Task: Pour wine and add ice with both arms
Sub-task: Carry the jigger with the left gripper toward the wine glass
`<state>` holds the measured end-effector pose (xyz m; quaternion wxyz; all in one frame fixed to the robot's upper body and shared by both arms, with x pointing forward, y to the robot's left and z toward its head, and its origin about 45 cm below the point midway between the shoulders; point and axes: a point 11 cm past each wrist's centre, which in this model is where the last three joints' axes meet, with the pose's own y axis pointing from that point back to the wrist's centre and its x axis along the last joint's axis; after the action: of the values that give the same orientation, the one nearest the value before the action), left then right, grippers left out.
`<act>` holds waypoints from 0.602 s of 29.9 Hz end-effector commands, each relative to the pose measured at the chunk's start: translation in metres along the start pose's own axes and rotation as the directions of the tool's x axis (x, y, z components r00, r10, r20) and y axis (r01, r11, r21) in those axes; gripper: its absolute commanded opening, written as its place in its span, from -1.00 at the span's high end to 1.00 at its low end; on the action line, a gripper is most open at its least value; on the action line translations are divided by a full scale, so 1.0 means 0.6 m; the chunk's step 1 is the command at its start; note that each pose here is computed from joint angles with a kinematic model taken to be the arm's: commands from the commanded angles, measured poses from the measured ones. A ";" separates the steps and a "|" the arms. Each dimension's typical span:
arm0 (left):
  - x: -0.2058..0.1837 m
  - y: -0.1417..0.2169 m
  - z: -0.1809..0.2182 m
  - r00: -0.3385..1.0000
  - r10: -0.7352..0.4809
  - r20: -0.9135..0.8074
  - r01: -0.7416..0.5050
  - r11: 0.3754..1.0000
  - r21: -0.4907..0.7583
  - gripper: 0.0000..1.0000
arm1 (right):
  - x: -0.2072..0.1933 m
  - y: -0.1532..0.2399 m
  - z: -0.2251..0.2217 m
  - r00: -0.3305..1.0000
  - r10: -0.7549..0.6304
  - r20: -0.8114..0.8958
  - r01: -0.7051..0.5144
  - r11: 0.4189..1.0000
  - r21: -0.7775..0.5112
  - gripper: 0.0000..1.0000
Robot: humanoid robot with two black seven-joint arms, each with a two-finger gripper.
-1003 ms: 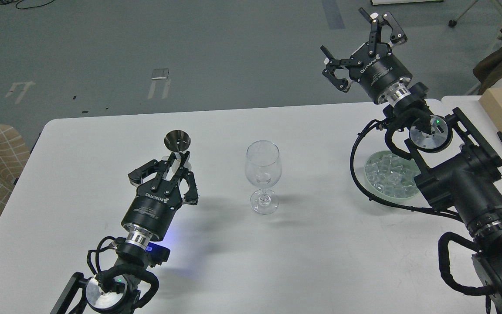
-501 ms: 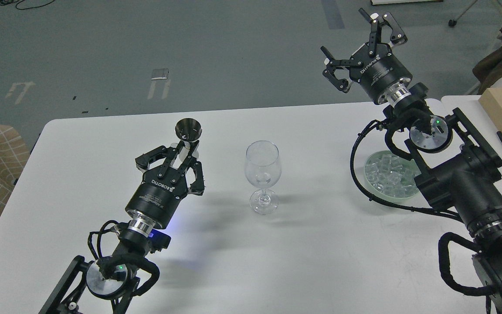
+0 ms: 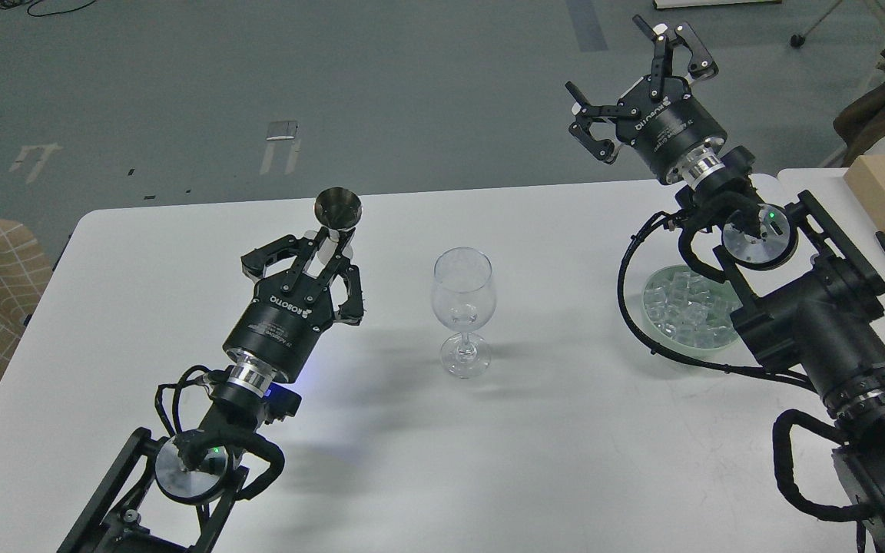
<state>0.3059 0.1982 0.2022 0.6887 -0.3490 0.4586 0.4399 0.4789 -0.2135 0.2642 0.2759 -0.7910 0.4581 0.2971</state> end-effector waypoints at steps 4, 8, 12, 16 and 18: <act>-0.008 -0.012 -0.028 1.000 -0.016 0.001 0.016 0.998 0.057 0.99 | 0.000 0.000 0.000 1.000 0.001 0.000 -0.001 1.000 0.000 -1.00; -0.010 -0.017 -0.027 1.000 -0.015 0.006 0.015 0.998 0.058 0.99 | 0.000 0.000 0.000 1.000 0.001 0.000 -0.001 1.000 0.000 -1.00; -0.017 -0.026 -0.023 0.999 -0.030 0.013 0.030 0.998 0.058 0.99 | 0.000 0.000 0.000 1.000 -0.001 0.000 0.001 1.000 0.000 -1.00; -0.016 -0.026 -0.023 0.999 -0.029 0.016 0.028 0.998 0.060 0.99 | 0.000 0.000 0.000 1.000 0.001 0.000 -0.001 1.000 0.000 -1.00; -0.016 -0.025 -0.028 0.999 -0.028 0.019 0.026 0.997 0.073 0.99 | 0.000 0.000 0.000 1.000 0.001 0.000 -0.001 1.000 0.000 -1.00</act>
<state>0.3138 0.1775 0.2078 0.7083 -0.3314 0.4610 0.4195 0.4788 -0.2136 0.2640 0.2759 -0.7909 0.4582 0.2973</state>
